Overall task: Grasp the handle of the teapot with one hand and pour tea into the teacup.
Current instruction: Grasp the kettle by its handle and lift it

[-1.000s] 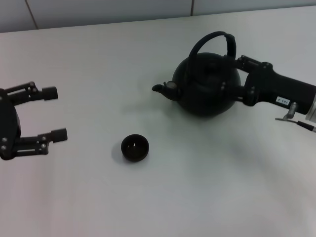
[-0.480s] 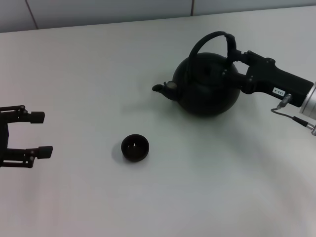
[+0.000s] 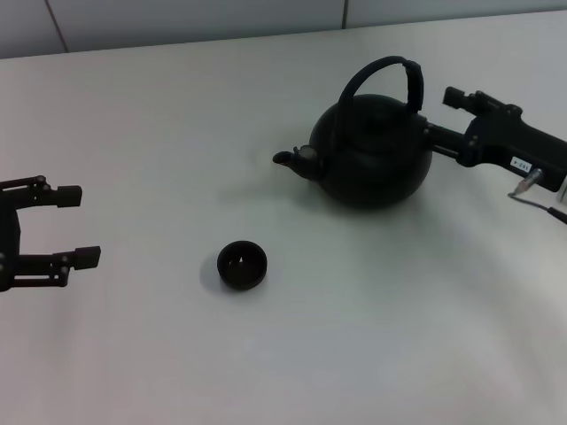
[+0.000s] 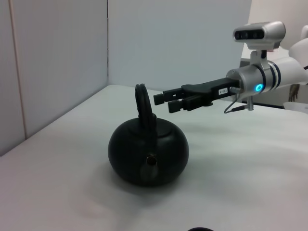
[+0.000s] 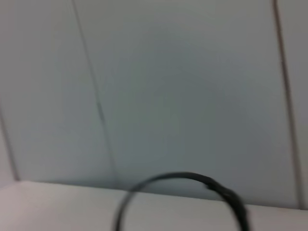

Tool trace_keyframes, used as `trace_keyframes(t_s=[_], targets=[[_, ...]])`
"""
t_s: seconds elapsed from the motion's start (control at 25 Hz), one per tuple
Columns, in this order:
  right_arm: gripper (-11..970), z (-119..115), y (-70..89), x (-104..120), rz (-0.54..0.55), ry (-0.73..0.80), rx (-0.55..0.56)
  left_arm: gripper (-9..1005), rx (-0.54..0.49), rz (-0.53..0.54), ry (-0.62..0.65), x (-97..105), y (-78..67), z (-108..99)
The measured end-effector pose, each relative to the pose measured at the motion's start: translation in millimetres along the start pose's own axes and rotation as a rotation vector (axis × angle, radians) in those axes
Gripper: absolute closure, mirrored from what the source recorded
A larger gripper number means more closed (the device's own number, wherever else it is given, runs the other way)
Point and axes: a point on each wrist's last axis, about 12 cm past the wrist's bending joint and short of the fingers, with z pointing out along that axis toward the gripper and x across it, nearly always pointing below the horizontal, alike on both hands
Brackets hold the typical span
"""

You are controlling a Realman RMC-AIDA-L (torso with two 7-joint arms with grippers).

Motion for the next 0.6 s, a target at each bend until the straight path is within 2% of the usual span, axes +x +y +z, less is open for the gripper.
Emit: trace_keyframes(t_s=[0.2,0.6], targets=[[134,12,-7.3,3,-0.056,0.051,0.071,179,-0.017,0.001,-0.009,-1,2.4,-1],[134,30,-4.0,0,-0.132,0.053,0.075,179,-0.039,-0.007,-0.013,-1,4.7,0]])
